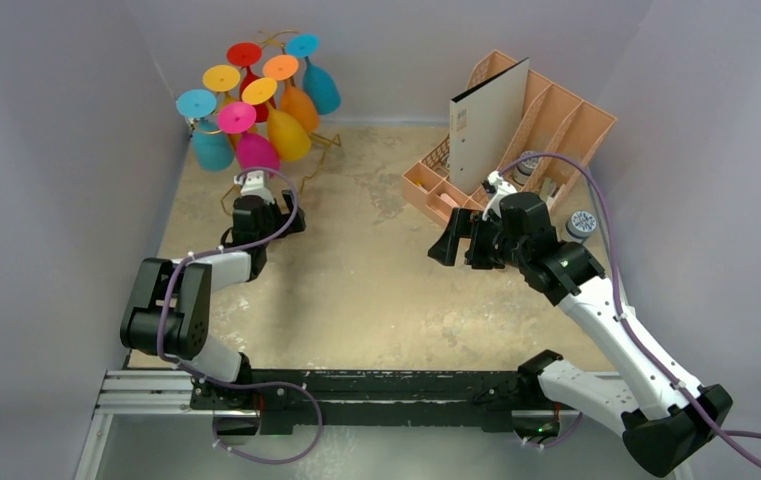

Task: Take the wine glass off the wine glass rack
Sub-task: Adjust the wine rack at the center of the board.

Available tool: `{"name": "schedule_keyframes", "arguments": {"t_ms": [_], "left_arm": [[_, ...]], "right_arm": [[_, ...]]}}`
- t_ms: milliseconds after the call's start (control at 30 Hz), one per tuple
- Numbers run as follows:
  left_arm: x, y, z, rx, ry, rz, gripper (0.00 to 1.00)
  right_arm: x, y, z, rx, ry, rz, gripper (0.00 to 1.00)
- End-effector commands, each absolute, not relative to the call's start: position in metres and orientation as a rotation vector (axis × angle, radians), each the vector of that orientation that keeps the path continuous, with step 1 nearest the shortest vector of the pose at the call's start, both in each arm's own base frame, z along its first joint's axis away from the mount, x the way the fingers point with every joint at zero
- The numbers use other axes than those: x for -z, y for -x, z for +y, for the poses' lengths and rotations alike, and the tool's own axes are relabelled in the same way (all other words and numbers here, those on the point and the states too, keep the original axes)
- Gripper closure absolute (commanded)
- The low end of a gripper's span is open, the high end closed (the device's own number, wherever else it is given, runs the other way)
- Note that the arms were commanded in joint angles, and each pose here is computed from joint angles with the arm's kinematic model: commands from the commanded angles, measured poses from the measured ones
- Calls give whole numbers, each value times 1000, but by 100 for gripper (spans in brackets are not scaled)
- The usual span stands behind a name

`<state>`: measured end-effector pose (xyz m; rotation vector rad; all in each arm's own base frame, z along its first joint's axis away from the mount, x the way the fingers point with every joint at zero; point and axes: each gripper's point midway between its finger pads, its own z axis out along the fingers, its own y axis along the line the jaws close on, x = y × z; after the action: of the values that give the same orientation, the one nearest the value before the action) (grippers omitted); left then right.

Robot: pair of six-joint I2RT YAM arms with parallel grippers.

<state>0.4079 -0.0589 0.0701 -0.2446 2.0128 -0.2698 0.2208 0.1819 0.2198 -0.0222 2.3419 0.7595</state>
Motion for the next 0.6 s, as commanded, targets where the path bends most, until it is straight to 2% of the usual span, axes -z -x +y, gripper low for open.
{"name": "schedule_keyframes", "arguments": {"t_ms": [0, 567], "left_arm": [[-67, -409, -66, 321, 260, 2030, 10], [-60, -378, -102, 538, 88, 2076, 26]], "right_arm": [[-216, -221, 180, -745, 1, 2359, 1], [-212, -220, 180, -740, -3, 2376, 1]]}}
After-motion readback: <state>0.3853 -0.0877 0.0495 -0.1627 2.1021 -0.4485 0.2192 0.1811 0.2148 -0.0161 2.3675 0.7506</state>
